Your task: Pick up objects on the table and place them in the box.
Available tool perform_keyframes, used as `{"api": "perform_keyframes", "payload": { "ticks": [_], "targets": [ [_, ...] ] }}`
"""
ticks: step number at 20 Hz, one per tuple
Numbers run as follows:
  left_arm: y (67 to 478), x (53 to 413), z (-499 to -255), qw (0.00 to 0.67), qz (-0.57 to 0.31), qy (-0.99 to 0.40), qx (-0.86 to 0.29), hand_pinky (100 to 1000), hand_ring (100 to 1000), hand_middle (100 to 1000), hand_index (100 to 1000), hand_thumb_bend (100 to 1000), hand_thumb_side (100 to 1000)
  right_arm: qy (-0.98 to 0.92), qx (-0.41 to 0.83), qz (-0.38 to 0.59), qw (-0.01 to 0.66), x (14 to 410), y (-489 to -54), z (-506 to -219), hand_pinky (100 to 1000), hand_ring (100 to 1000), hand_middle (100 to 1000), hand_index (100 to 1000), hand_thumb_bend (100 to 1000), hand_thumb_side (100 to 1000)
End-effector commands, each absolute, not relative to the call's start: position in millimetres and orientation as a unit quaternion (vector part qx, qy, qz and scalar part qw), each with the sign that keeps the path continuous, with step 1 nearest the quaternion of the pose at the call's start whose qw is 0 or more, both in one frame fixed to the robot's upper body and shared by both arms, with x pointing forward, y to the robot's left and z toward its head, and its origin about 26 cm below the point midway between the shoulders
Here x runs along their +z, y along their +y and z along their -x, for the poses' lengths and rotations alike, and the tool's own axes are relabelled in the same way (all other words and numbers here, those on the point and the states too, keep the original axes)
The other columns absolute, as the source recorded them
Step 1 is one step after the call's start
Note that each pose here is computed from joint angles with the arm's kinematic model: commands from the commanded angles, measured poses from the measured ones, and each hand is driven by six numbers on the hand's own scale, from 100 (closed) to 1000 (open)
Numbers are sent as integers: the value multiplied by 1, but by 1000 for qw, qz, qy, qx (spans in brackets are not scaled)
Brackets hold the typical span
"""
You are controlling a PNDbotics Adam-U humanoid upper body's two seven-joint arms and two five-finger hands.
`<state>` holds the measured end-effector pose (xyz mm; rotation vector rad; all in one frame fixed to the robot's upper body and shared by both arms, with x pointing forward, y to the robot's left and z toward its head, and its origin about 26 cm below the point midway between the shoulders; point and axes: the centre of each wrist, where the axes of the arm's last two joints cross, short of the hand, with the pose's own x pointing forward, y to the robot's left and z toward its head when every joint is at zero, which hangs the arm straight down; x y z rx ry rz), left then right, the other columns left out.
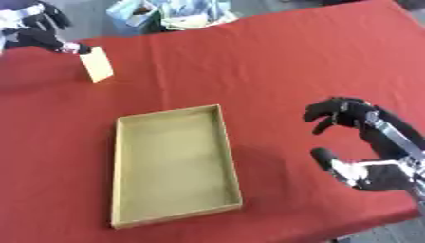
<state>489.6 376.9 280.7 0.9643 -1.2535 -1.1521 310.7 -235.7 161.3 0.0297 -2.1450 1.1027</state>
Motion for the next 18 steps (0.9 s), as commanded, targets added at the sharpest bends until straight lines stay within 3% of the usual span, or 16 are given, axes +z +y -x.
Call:
{"api": "perform_keyframes", "payload": {
  "ticks": [1,9,18],
  "targets": [
    [378,296,-489,548,-433,-537,-474,746,721,701,788,656,512,-833,434,-7,343,170,-238,-310,621,763,709,837,275,371],
    [375,282,-491,555,-443,-530,-463,743,711,691,783,650,511,-834,434,-9,340,172,-237,-311,621,763,710,837,276,370],
    [377,266,-492,569,-464,-509,-449,727,692,669,769,550,462,-836,434,-13,336,173,-235,-312,622,763,710,837,277,369]
  ]
}}
